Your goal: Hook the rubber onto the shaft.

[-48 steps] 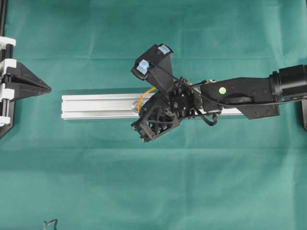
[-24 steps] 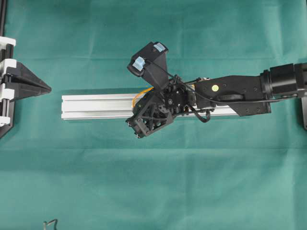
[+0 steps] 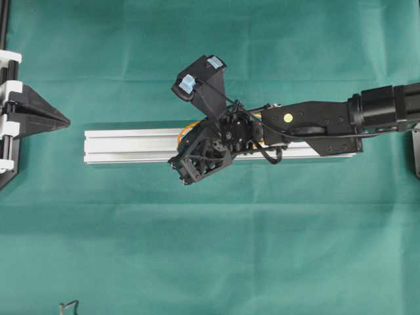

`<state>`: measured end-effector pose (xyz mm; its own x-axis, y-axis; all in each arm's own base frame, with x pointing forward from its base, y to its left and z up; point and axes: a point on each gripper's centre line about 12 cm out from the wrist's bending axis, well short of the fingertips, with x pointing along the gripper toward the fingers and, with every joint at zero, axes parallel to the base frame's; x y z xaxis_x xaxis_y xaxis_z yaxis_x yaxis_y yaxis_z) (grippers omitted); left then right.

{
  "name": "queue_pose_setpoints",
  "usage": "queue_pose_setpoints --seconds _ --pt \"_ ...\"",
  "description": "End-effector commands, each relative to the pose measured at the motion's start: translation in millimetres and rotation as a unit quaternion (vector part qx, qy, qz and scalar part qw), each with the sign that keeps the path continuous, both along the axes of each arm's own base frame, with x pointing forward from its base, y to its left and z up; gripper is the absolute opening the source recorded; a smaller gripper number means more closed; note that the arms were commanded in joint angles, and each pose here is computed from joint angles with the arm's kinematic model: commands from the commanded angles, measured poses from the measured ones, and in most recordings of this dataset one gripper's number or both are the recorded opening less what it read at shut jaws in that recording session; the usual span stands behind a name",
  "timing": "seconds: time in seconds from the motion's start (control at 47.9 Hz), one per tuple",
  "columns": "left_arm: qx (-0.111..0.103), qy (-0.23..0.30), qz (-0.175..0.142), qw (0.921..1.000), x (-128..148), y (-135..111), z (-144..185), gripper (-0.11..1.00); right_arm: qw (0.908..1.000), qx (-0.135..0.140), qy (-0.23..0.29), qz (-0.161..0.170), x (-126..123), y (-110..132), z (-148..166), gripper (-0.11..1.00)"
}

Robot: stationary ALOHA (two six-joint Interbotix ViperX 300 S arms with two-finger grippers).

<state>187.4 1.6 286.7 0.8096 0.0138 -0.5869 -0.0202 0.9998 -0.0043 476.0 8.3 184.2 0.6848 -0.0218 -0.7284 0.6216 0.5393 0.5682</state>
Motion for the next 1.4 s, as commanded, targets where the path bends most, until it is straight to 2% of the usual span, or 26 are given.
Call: queue_pose_setpoints --seconds 0.0,0.23,0.626,1.378 --pt "0.002 -0.017 0.000 0.9999 3.4 0.2 12.4 0.02 0.9996 0.001 -0.027 -0.003 5.6 -2.7 17.6 0.07" --pt "0.002 -0.018 0.000 0.9998 3.5 0.2 12.5 0.02 0.9996 0.005 -0.025 -0.009 7.8 -6.1 16.0 0.07" --pt "0.002 -0.018 0.000 0.9998 3.5 0.2 12.5 0.02 0.9991 0.030 -0.016 -0.027 11.2 -9.1 10.3 0.07" --pt "0.002 -0.017 0.000 0.9999 3.5 0.2 11.9 0.02 0.9979 0.049 -0.003 -0.041 19.7 -9.8 2.3 0.07"
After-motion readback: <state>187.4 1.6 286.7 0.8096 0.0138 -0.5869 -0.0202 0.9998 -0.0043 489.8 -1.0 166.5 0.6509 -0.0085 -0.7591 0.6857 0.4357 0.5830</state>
